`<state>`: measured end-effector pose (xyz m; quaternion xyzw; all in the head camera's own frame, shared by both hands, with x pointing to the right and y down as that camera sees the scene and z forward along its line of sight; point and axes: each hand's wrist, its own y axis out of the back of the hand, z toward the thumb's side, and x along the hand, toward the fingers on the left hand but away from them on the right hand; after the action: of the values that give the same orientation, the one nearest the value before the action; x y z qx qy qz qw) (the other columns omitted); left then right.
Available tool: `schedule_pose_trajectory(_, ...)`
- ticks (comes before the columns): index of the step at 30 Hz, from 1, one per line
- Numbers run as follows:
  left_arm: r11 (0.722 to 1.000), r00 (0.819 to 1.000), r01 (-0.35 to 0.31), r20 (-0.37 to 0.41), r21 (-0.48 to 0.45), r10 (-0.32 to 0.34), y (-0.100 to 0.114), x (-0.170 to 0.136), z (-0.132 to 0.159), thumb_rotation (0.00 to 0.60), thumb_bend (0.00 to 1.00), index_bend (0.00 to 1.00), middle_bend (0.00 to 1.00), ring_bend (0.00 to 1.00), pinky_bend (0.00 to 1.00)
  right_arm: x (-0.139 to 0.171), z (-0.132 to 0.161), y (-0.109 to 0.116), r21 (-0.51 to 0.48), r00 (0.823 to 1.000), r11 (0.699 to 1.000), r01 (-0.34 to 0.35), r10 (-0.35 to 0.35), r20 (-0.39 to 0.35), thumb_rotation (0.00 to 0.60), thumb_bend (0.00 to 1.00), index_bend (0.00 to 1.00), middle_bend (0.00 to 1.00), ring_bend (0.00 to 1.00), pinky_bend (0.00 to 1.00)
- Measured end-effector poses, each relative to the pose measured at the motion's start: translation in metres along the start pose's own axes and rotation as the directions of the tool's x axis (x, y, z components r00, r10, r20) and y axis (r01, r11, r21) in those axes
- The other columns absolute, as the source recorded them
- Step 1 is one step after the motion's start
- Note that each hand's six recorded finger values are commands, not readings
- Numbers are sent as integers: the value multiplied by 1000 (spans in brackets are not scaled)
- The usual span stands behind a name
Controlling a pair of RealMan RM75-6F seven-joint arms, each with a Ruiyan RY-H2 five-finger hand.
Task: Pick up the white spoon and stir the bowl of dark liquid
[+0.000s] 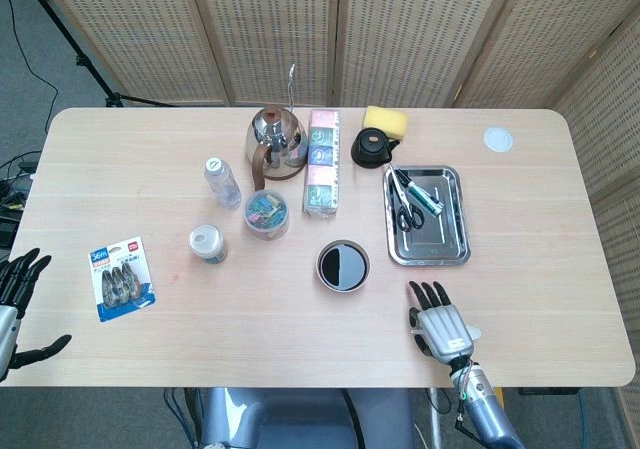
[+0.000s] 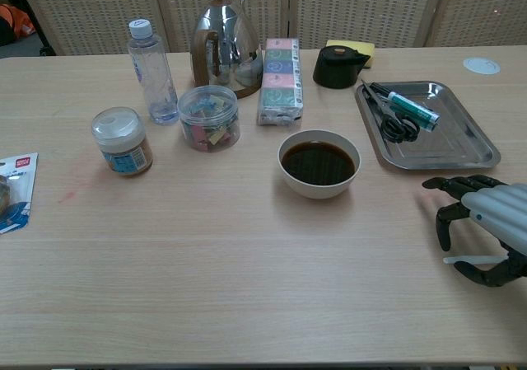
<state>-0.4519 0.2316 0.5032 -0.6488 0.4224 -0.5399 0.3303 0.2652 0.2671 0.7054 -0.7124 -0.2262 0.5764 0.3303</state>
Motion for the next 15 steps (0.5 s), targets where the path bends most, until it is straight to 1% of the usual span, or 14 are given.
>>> schedule_pose_trajectory(15,1000,1000,1,-2,3,-1,-1,0,0,600,0,0,0,0,0,-1,-7,-7,12,1000,1000,-9,9,9,600,406,489,30,0,0)
